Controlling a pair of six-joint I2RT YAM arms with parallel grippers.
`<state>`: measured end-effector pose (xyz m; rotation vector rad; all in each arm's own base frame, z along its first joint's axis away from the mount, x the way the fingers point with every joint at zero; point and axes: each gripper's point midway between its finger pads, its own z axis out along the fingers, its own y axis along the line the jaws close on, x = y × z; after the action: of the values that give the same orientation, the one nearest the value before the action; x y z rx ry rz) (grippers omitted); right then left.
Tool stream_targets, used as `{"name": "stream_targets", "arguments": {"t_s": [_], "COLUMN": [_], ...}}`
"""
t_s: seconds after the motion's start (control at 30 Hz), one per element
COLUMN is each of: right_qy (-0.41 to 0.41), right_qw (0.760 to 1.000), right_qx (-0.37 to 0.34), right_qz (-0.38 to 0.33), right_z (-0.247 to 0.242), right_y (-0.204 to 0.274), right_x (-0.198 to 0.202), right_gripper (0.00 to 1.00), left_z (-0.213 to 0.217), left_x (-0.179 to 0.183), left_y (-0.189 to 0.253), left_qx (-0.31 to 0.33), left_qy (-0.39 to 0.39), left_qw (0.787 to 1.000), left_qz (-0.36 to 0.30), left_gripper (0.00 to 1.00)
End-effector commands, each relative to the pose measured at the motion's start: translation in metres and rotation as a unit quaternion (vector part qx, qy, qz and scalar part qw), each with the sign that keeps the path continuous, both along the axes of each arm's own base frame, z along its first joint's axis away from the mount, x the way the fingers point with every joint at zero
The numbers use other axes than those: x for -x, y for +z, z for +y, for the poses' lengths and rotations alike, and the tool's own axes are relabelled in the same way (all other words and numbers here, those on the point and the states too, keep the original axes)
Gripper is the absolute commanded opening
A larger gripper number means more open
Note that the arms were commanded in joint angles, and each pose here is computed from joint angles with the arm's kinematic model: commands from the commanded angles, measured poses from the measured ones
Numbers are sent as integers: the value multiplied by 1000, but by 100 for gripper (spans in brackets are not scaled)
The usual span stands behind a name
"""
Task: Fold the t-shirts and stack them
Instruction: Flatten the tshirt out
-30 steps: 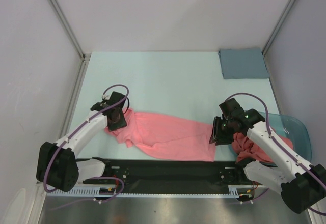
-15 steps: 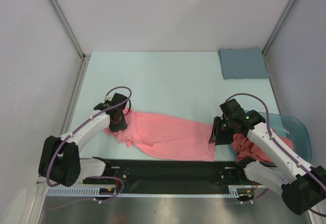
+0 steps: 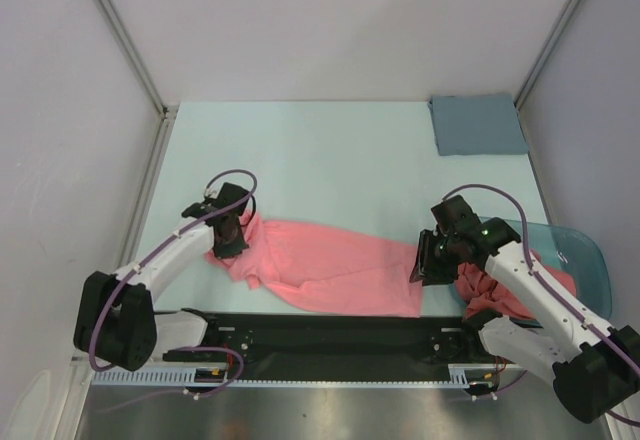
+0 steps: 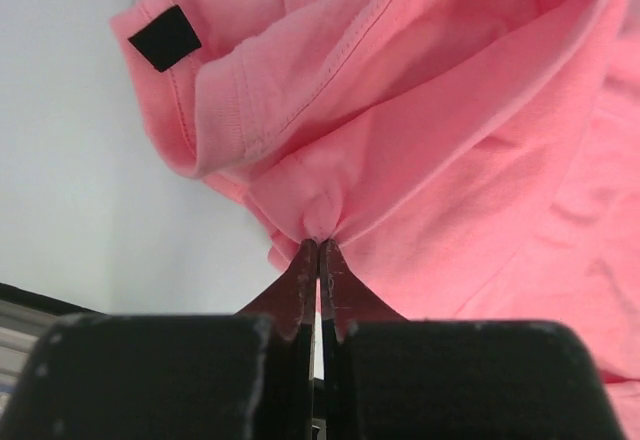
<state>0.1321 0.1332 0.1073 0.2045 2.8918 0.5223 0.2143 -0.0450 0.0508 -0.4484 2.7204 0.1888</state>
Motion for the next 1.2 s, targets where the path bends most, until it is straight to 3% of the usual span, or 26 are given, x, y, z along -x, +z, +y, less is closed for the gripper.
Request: {"name": "stream_targets", "arguments": {"t_s": [0.0, 0.27, 0.47, 0.8, 1.17], "right_qy": [-1, -2, -11, -83, -115], "right_qw": [1000, 999, 999, 993, 985], "right_qx": [-9, 19, 50, 76, 125], "right_qz": [-2, 33, 16, 31, 29], "right_z": [4, 8, 13, 29, 22], "right_y": [-2, -25, -37, -52, -63], "right_x": [-3, -3, -32, -84, -86], "right_gripper": [41, 36, 36, 37, 40], "left_z": [1, -10, -23, -23, -25], "left_x": [-14, -14, -9, -2, -2], "left_y": [32, 82, 113, 123, 128], "left_qx": [6, 61, 118, 127, 132], "left_qy": [16, 17, 8, -2, -18], "left_qw": [999, 992, 980, 976, 973], "left_qz": [-51, -112, -161, -176, -186], "left_gripper": [0, 0, 0, 0, 0]}}
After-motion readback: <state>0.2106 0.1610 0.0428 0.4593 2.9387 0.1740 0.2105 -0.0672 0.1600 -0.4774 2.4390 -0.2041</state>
